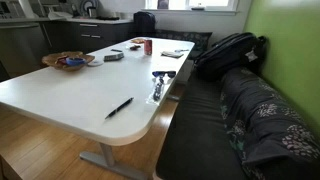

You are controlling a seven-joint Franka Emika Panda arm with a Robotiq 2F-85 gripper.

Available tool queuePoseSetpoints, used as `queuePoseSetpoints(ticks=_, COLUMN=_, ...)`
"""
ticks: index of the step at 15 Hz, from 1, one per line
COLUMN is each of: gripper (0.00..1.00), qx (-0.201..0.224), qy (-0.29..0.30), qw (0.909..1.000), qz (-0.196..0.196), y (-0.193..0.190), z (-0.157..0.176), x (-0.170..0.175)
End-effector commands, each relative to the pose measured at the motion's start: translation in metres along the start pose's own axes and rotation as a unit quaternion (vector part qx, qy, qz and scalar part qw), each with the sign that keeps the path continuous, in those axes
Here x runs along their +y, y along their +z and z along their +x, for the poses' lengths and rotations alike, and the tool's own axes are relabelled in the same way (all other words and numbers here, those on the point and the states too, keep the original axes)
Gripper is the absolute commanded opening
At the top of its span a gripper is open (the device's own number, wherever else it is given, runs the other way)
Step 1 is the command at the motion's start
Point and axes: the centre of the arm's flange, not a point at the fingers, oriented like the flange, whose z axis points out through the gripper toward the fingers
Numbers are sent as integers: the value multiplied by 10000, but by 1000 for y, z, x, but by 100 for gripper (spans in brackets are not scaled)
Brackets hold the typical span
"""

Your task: Put the pen on the calculator

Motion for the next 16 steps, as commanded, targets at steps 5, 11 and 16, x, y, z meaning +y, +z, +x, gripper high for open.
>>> queuePoseSetpoints(ticks=5, gripper=100, qx=1, qy=0, qw=10000, qz=0, y=0, z=0, x=0)
queuePoseSetpoints(ticks=11, gripper=100, qx=-54, qy=108, qw=9990, qz=-422, y=12, z=-7, x=31)
queuePoseSetpoints(ticks=16, gripper=100, qx=-389, qy=-785, qw=9943, qz=-604, y=93, z=-29, x=124)
